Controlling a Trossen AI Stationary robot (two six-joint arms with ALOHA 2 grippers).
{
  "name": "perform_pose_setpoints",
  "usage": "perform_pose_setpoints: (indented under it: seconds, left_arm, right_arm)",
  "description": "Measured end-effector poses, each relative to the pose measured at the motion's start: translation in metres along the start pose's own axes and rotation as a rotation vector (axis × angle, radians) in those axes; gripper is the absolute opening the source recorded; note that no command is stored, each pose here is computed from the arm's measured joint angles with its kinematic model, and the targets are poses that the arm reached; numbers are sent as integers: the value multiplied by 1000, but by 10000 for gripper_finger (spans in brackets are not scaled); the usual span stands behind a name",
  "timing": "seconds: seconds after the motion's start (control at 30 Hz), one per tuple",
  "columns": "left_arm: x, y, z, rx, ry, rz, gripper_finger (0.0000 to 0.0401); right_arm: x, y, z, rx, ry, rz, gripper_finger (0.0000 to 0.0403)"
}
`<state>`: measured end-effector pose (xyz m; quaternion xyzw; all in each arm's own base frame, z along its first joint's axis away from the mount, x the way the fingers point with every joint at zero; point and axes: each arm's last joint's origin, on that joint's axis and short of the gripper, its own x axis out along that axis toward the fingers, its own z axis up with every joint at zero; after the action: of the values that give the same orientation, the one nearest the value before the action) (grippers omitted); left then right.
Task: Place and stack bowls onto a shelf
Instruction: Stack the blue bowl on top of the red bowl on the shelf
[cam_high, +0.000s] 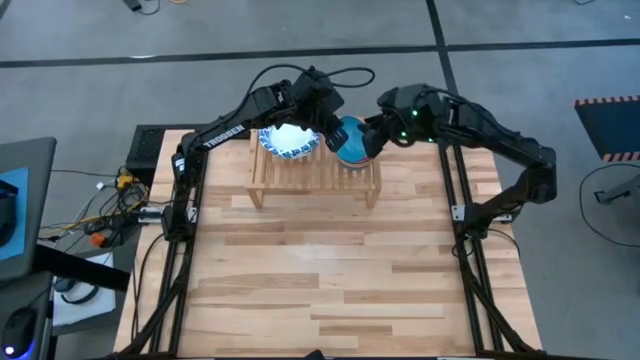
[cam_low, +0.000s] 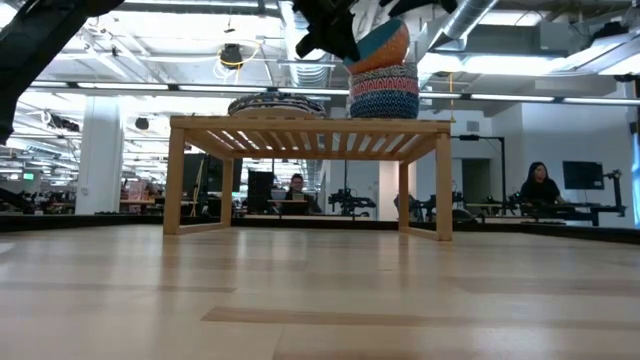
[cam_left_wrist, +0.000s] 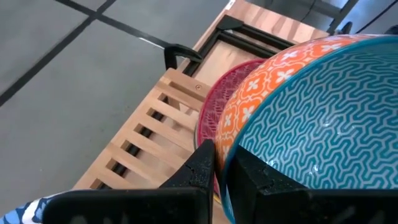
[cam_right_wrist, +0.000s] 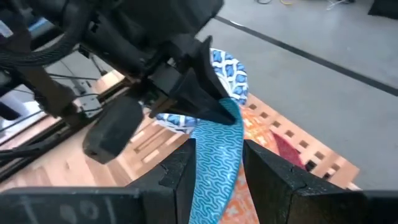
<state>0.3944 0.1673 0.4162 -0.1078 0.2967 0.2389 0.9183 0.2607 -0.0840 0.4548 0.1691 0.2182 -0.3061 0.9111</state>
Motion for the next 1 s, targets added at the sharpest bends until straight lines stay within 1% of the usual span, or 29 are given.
perform_pose_setpoints:
  seconds: [0.17, 0.27, 0.43, 0.57, 0.73, 1.0]
  left_arm:
    - [0, 0, 0, 4, 4, -15, 15]
    - [0, 0, 0, 5, 2, -17, 16]
    - [0, -1, 0, 10, 7, -54, 17]
    - [0, -1, 0, 8, 4, -57, 24]
    - [0, -2, 0, 7, 3, -59, 49]
    - [0, -1, 2, -23, -9, -59, 109]
  right_arm:
    - [2, 0, -1, -2, 12, -1, 156]
    - [2, -5, -2, -3, 32, -23, 156]
    - [3, -13, -3, 2, 60, -54, 156]
    - [4, -19, -2, 8, 72, -77, 156]
    - [5, -25, -3, 15, 91, -104, 156]
    - [6, -31, -4, 33, 115, -130, 156]
